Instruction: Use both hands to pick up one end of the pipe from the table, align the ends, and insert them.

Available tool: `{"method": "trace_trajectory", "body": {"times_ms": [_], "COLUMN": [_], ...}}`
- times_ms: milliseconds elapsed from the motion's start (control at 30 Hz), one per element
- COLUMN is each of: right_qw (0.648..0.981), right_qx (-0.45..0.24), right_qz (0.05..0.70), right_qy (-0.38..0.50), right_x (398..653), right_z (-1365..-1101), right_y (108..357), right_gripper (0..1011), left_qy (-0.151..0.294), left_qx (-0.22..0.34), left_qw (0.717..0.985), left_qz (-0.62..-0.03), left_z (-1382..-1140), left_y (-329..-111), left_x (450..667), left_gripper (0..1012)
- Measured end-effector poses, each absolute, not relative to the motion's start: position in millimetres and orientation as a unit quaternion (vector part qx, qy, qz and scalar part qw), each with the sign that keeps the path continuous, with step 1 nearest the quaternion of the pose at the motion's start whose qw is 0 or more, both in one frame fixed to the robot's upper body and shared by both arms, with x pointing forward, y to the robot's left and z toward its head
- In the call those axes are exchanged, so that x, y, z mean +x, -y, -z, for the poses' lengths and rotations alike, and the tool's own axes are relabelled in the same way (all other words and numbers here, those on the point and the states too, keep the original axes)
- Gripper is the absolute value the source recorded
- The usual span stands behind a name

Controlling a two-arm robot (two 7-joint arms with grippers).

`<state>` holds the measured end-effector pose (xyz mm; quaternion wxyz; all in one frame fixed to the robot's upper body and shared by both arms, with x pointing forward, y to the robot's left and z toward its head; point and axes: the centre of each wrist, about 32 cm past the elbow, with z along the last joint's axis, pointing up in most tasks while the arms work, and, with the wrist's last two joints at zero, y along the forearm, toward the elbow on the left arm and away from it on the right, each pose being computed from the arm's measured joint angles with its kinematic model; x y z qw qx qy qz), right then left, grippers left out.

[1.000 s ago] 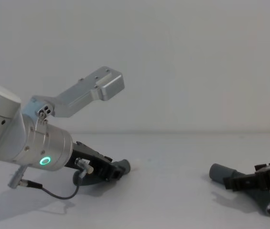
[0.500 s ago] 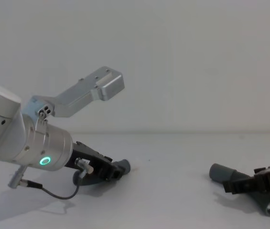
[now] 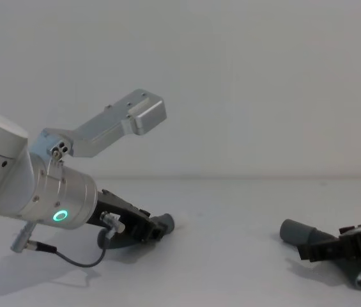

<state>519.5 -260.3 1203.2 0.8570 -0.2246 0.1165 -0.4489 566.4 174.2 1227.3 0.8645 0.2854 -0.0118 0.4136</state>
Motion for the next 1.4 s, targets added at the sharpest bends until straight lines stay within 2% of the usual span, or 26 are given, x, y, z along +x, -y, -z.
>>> {"method": "trace_trajectory", "body": {"times_ms": [100,333,500,567,600,633,700,733,967,1400], "right_qw": [0.857,0.857,0.856,0.856,0.856,0.856,0.856,0.856,0.856,0.857], "right_qx": [-0.225,-0.225,-0.226,-0.226,-0.226,-0.226,-0.226,-0.226,-0.226,-0.225], "right_qz": [0.449,0.449,0.45,0.45,0.45,0.45,0.45,0.45,0.45,0.449], "right_qy": [-0.117,-0.117,-0.117,-0.117,-0.117,-0.117,-0.117,-0.117,-0.117,-0.115], "right_x": [519.5,519.6,519.7,519.7,519.7,519.7,519.8,519.8,519.8,519.2], "right_z": [-1203.1,-1203.0,-1202.9,-1202.9,-1202.8,-1202.8,-1202.9,-1202.9,-1203.0,-1202.9], "right_y": [260.3,260.4,260.4,260.4,260.4,260.3,260.4,260.4,260.3,260.4], "right_gripper": [1001,866,697,660,602,602,497,497,270,264], "left_qy": [0.012,0.012,0.012,0.012,0.012,0.012,0.012,0.012,0.012,0.012], "left_qx": [0.285,0.285,0.285,0.285,0.285,0.285,0.285,0.285,0.285,0.286], "left_qw": [0.864,0.864,0.864,0.864,0.864,0.864,0.864,0.864,0.864,0.864], "left_qz": [-0.414,-0.414,-0.414,-0.414,-0.414,-0.414,-0.414,-0.414,-0.414,-0.414], "left_z": [-1227.3,-1227.3,-1227.3,-1227.3,-1227.3,-1227.3,-1227.3,-1227.3,-1227.3,-1227.2], "left_y": [-174.2,-174.2,-174.2,-174.2,-174.2,-174.2,-174.2,-174.2,-174.2,-174.2], "left_x": [566.4,566.4,566.4,566.4,566.4,566.4,566.4,566.4,566.4,566.4], "left_gripper": [360,360,360,360,360,360,360,360,360,360]}}
